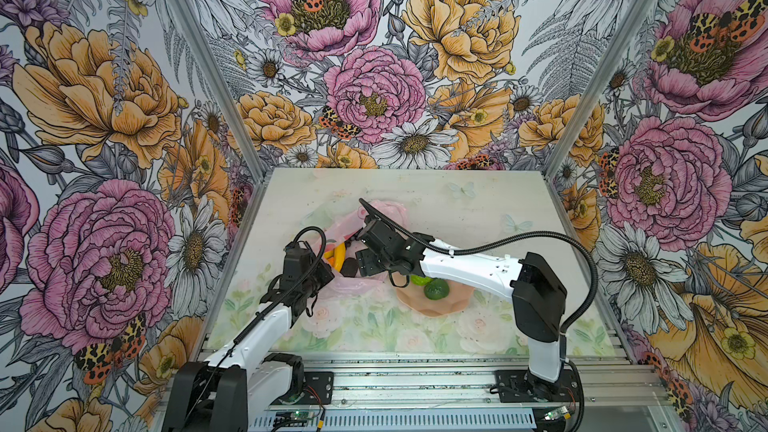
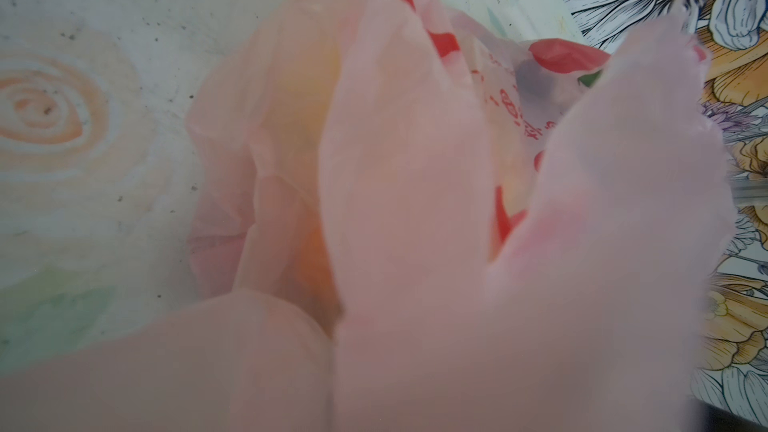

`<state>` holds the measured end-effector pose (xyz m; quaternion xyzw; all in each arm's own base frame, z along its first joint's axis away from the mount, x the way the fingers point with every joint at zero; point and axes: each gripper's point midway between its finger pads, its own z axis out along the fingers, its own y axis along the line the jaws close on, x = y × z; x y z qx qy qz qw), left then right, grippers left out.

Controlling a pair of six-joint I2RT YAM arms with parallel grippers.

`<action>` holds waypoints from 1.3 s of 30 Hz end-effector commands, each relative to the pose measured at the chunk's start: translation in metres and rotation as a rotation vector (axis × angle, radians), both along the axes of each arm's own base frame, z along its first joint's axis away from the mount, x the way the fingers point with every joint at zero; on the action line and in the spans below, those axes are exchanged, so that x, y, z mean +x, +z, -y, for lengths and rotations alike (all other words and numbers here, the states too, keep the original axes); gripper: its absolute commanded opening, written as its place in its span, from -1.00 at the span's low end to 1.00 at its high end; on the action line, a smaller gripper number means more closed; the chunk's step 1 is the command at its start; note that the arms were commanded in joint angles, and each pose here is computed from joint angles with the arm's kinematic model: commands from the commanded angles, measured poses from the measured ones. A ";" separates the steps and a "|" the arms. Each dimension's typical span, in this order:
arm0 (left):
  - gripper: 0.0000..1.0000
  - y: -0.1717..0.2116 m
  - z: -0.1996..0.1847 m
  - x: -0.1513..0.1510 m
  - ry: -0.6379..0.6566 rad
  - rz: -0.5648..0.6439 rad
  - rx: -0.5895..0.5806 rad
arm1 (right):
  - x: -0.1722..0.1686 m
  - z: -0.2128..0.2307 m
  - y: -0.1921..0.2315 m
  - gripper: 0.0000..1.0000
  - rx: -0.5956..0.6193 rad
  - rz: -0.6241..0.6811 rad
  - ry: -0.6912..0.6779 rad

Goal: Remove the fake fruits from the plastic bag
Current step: 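Reach the right gripper into the bag and grasp the dark avocado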

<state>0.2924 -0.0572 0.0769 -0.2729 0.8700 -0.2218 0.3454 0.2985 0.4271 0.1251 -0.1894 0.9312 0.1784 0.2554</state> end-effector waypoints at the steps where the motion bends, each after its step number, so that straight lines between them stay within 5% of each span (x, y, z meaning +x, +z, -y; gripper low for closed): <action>1: -0.66 -0.013 -0.007 -0.013 0.051 -0.048 -0.026 | 0.000 -0.032 0.000 0.56 0.065 -0.013 0.062; 13: -0.65 -0.025 -0.013 -0.018 0.067 -0.071 -0.024 | 0.003 -0.051 -0.051 0.57 0.032 -0.088 0.074; 39: -0.67 -0.031 -0.011 -0.023 0.040 -0.118 0.011 | 0.029 -0.057 -0.089 0.53 -0.009 -0.090 0.041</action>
